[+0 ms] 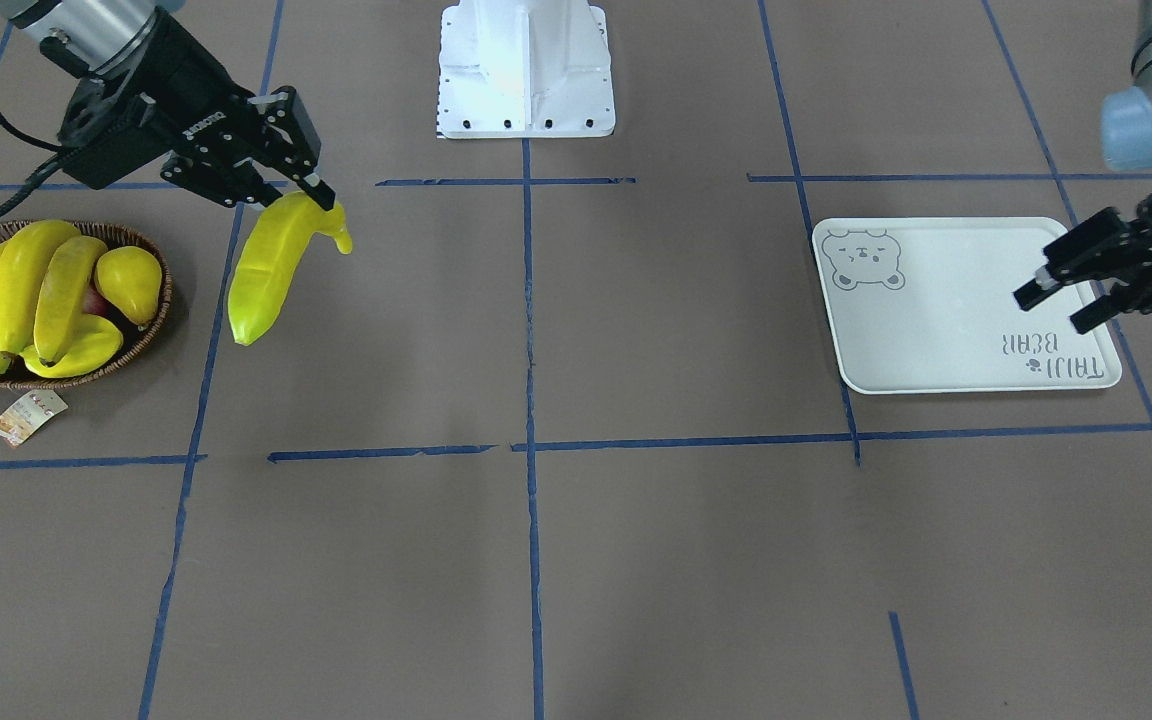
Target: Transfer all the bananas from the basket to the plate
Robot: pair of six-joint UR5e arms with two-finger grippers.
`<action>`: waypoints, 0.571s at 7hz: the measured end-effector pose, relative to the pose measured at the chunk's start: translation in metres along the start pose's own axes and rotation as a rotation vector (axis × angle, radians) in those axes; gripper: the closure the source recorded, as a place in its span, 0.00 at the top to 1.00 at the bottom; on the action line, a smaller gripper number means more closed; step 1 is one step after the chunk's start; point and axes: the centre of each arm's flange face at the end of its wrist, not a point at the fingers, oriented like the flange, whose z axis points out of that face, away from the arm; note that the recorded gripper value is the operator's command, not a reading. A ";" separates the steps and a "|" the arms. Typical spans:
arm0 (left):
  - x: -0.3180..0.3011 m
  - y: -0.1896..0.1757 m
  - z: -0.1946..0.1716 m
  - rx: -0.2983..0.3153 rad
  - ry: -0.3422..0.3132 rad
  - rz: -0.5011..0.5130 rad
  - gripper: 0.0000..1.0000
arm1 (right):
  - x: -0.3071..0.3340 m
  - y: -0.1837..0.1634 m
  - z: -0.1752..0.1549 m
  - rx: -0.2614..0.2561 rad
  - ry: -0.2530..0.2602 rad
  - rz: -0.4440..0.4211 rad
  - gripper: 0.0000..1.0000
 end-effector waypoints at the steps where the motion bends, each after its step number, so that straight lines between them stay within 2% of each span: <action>1: 0.044 0.014 0.034 0.010 0.063 -0.050 1.00 | -0.014 0.017 0.014 0.017 -0.039 0.008 0.01; 2: 0.090 0.021 0.054 0.016 0.145 -0.146 1.00 | -0.026 0.033 0.025 0.018 -0.081 0.006 0.01; 4: 0.171 0.021 0.064 -0.007 0.285 -0.328 1.00 | -0.045 0.062 0.037 -0.005 -0.192 -0.035 0.01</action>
